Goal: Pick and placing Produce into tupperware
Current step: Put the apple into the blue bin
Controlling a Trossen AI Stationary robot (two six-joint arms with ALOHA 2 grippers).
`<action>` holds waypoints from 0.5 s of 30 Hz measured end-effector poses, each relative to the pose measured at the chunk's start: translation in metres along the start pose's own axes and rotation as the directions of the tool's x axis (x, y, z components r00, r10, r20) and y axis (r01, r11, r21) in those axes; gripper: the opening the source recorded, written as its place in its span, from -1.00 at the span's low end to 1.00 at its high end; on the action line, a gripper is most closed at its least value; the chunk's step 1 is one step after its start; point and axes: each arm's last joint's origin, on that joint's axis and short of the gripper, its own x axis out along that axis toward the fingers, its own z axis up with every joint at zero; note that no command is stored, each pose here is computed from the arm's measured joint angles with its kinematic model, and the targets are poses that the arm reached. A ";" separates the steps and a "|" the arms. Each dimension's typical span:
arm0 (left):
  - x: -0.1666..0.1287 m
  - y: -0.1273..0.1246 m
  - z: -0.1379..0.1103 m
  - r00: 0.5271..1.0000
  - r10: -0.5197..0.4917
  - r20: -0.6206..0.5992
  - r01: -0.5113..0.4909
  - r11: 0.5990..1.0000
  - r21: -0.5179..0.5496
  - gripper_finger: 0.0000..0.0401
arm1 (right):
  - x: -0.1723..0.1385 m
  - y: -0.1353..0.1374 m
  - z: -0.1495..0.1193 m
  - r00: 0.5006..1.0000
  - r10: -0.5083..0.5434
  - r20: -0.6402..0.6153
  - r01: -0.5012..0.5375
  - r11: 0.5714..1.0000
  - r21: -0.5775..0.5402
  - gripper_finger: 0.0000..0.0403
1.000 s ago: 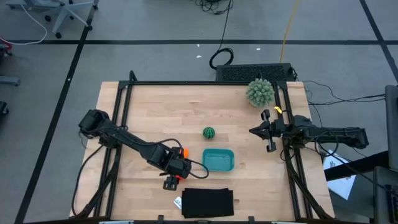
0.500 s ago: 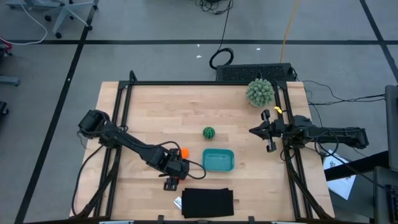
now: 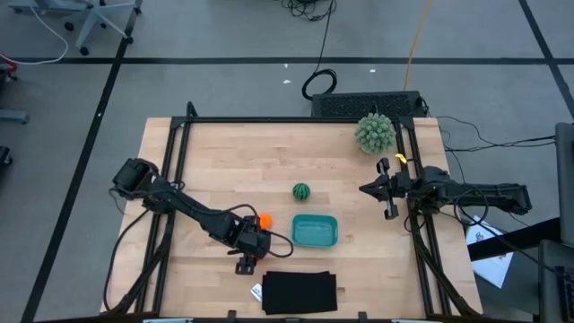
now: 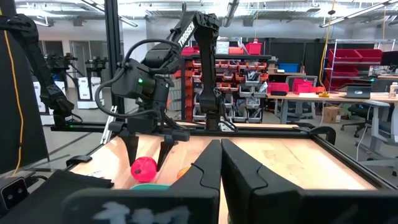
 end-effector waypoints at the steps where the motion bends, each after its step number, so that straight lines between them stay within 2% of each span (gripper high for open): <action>1: 0.000 0.000 0.000 1.000 -0.001 0.002 0.001 1.000 0.001 0.48 | 0.000 0.000 0.000 1.000 0.000 0.000 0.000 1.000 0.000 -1.00; 15: 0.000 0.000 0.000 1.000 0.006 0.005 -0.006 1.000 0.021 0.48 | 0.000 0.000 0.000 1.000 0.000 0.000 0.000 1.000 0.000 -1.00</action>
